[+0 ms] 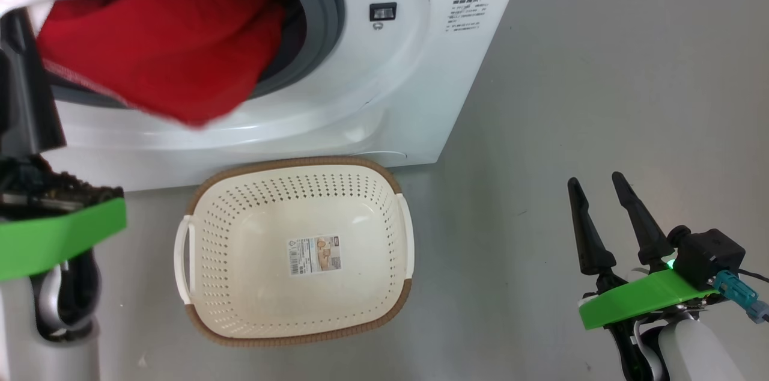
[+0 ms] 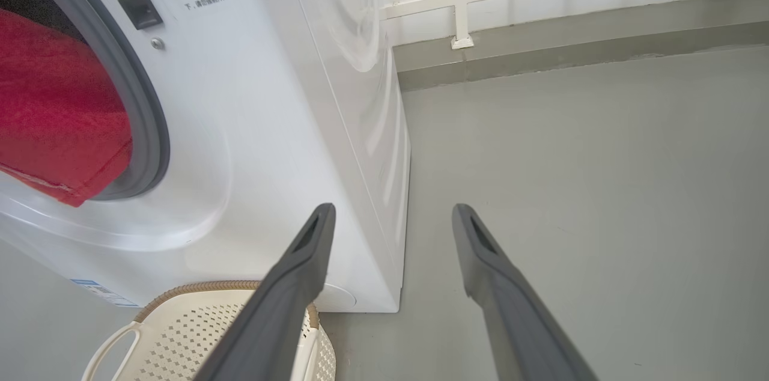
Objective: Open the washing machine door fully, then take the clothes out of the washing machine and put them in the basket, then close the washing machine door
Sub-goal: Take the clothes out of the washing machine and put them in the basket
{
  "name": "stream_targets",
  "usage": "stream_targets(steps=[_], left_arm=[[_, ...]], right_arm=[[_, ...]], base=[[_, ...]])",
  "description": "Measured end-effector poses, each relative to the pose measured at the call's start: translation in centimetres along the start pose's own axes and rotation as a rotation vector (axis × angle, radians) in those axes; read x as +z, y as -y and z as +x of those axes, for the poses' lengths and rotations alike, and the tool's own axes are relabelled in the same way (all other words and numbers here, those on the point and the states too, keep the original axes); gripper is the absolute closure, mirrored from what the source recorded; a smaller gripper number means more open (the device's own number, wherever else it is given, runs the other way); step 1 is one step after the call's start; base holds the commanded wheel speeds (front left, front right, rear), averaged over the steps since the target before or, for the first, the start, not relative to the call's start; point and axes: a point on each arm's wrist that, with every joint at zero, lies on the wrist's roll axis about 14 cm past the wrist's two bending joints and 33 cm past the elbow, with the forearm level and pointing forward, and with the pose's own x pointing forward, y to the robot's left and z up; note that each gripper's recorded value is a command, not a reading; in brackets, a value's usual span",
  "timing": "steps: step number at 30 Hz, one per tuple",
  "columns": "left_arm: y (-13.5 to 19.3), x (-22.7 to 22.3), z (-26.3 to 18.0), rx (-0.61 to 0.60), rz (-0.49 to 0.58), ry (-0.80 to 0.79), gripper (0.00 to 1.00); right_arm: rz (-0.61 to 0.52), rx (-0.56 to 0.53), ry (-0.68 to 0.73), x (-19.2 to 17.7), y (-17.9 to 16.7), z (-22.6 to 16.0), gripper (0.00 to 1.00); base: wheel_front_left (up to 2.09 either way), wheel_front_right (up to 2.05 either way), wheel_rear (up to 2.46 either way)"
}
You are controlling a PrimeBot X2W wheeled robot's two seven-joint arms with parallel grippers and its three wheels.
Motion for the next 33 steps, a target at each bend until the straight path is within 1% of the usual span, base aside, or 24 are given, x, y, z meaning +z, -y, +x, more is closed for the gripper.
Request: stream_targets(steps=[2, 5, 15, 16, 26, 33], left_arm=[[0.2, 0.2, -0.1, -0.006, 0.001, 0.008, 1.0], [0.3, -1.4, -1.2, -0.005, -0.002, -0.047, 1.0], [-0.2, -11.4, -7.4, 0.061, -0.06, -0.375, 1.0], [-0.2, -13.0, -8.3, 0.069, -0.071, -0.426, 1.0], [0.4, -21.4, -14.6, 0.063, -0.094, -0.734, 1.0], [0.9, -25.9, -16.7, 0.037, -0.092, -0.878, 1.0]], right_arm=[[0.0, 0.0, -0.002, -0.1, 0.0, 0.0, 0.0], [0.001, 0.001, -0.008, -0.3, 0.0, 0.1, 0.0], [0.001, -0.001, -0.04, -1.5, 0.1, 0.3, 0.0], [0.001, -0.004, -0.048, -1.8, 0.2, 0.4, 0.0], [0.005, -0.007, -0.071, -3.0, 0.5, 1.7, 0.0], [0.006, -0.024, -0.099, -4.3, 1.3, 2.3, 0.0]], base=[[0.0, 0.0, 0.0], [0.0, 0.0, 0.0], [0.0, 0.0, 0.0], [0.0, 0.0, 0.0], [0.0, 0.0, 0.0], [0.0, 0.0, 0.0]])
